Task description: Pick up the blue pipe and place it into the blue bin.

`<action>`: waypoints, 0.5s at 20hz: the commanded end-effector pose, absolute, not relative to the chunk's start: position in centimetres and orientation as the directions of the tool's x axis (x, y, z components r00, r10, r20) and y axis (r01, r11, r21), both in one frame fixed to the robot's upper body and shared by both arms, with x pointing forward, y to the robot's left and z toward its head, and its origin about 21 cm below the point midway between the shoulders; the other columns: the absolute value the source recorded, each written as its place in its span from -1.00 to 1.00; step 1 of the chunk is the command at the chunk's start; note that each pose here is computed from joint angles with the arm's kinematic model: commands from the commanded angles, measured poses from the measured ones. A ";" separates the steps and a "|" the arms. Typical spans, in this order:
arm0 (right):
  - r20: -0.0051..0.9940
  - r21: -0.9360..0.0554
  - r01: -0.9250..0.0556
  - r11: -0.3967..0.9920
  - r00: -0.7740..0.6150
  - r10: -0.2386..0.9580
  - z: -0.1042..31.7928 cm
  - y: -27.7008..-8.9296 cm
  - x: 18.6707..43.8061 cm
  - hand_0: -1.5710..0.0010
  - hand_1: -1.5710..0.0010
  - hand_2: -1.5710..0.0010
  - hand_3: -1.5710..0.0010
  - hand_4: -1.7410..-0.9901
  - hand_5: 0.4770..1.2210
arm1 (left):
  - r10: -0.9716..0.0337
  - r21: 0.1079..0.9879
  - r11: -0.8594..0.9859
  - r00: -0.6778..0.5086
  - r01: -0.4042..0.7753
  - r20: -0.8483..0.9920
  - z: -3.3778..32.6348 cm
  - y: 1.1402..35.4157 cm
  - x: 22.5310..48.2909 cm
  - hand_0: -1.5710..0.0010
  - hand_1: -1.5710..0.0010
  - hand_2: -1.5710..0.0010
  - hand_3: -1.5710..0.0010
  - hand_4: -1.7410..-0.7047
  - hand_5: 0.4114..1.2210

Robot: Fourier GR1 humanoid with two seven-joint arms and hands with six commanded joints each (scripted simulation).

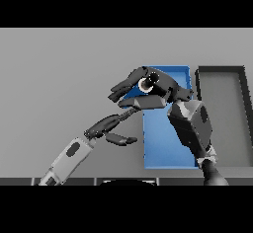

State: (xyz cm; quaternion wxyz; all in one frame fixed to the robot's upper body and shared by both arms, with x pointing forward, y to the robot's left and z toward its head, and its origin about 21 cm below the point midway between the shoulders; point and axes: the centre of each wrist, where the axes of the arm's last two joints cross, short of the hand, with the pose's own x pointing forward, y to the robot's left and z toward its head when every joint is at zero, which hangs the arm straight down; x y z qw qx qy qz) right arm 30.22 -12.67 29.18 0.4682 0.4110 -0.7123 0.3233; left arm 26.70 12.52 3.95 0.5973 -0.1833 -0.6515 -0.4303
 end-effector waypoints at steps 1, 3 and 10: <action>0.927 -0.088 -0.879 0.469 -0.244 -0.284 30.1 -13.0 30.6 -1.00 -1.00 -1.00 -1.00 -0.94 0.75 | -0.270 0.353 0.559 -0.238 0.751 0.933 4.0 12.6 26.7 1.00 1.00 1.00 1.00 0.60 -0.78; 0.914 -0.074 -0.833 0.549 -0.277 -0.298 32.0 -13.6 31.4 -1.00 -1.00 -1.00 -1.00 -0.96 0.71 | -0.263 0.351 0.558 -0.242 0.752 0.934 4.0 12.5 26.5 1.00 1.00 1.00 1.00 0.61 -0.78; 0.963 -0.013 -0.551 0.835 -0.231 -0.138 31.0 -19.9 37.0 -1.00 -1.00 -1.00 -1.00 -0.99 0.75 | -0.260 0.338 0.566 -0.226 0.752 0.939 4.2 13.0 26.6 1.00 1.00 1.00 1.00 0.60 -0.81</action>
